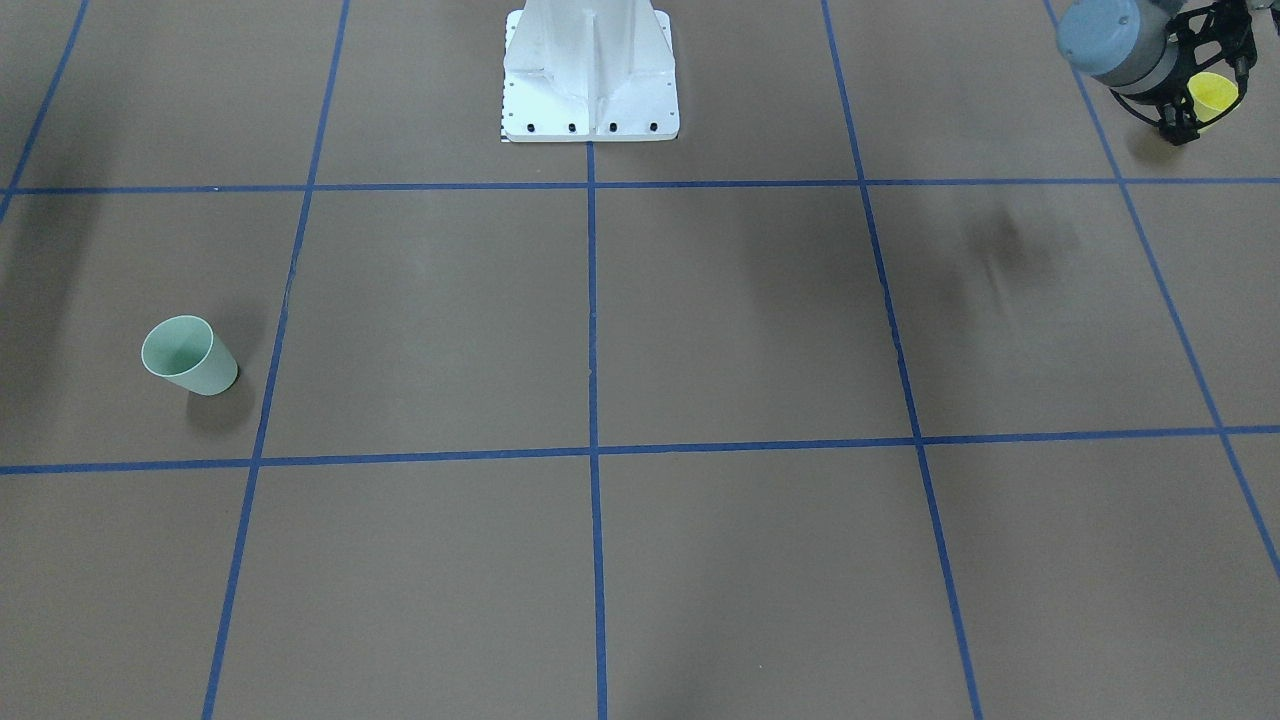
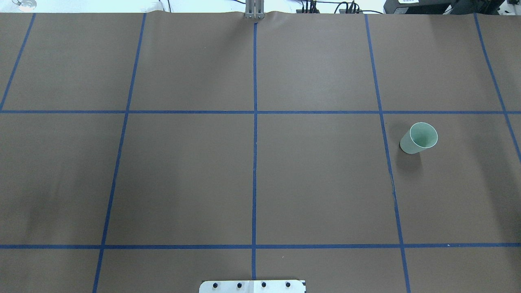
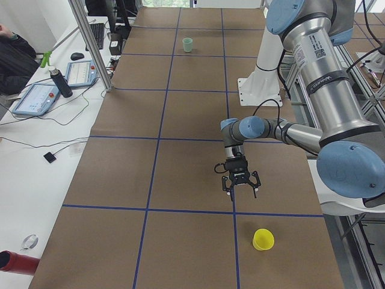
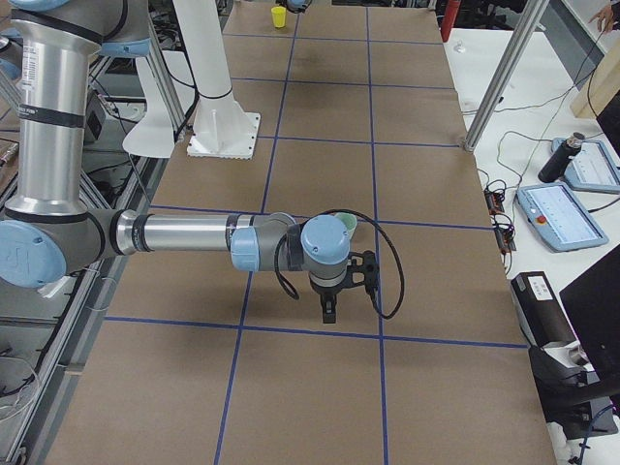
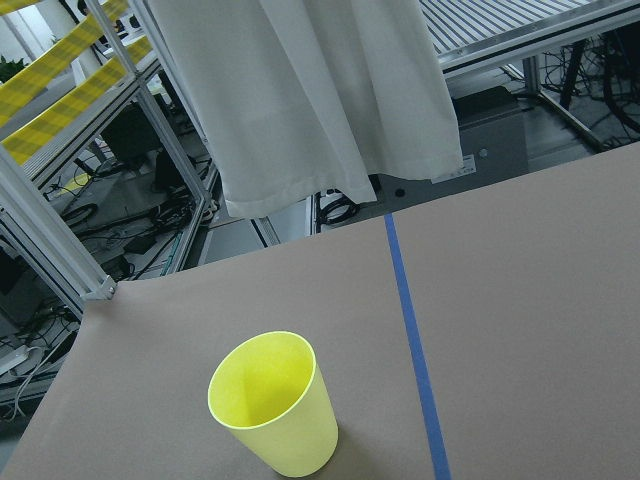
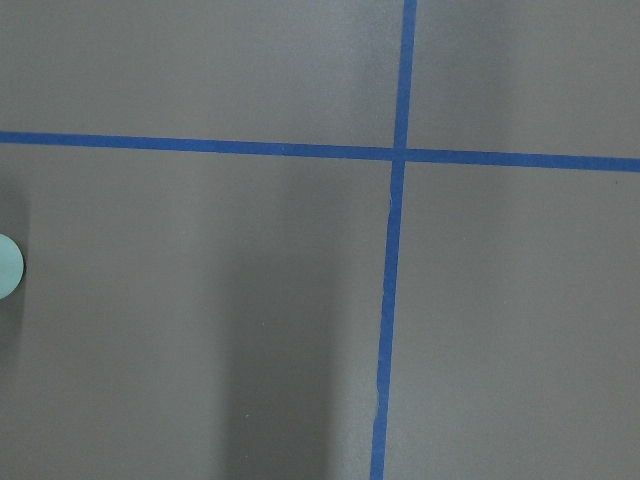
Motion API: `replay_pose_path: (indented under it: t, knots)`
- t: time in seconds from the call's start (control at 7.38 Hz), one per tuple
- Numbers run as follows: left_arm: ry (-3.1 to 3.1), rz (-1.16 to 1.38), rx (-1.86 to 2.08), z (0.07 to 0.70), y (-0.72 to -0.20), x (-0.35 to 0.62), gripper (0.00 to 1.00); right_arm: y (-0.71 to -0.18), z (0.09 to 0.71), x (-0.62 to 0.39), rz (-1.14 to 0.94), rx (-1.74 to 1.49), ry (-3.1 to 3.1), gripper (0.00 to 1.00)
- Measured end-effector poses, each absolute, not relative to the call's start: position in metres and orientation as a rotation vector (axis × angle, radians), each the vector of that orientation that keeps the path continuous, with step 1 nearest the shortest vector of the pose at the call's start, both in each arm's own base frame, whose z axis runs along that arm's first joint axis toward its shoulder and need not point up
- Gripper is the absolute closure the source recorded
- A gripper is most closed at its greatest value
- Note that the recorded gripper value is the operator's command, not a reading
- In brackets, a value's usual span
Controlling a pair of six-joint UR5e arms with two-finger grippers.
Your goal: Transfer and stack yellow cup on green cup
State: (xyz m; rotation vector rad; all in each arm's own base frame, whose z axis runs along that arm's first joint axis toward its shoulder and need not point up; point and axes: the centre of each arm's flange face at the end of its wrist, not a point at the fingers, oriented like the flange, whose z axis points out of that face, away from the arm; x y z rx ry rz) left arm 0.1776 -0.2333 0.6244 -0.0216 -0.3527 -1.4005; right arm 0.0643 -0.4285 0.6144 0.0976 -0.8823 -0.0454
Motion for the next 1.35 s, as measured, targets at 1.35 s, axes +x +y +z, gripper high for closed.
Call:
replay_pose_path:
  t: [1.35]
  knots:
    - [-0.634,-1.542,0.006,0.734,-0.212,0.215,0.00,-0.424,0.613,0.052,-0.062,0.081,-0.927,0.00]
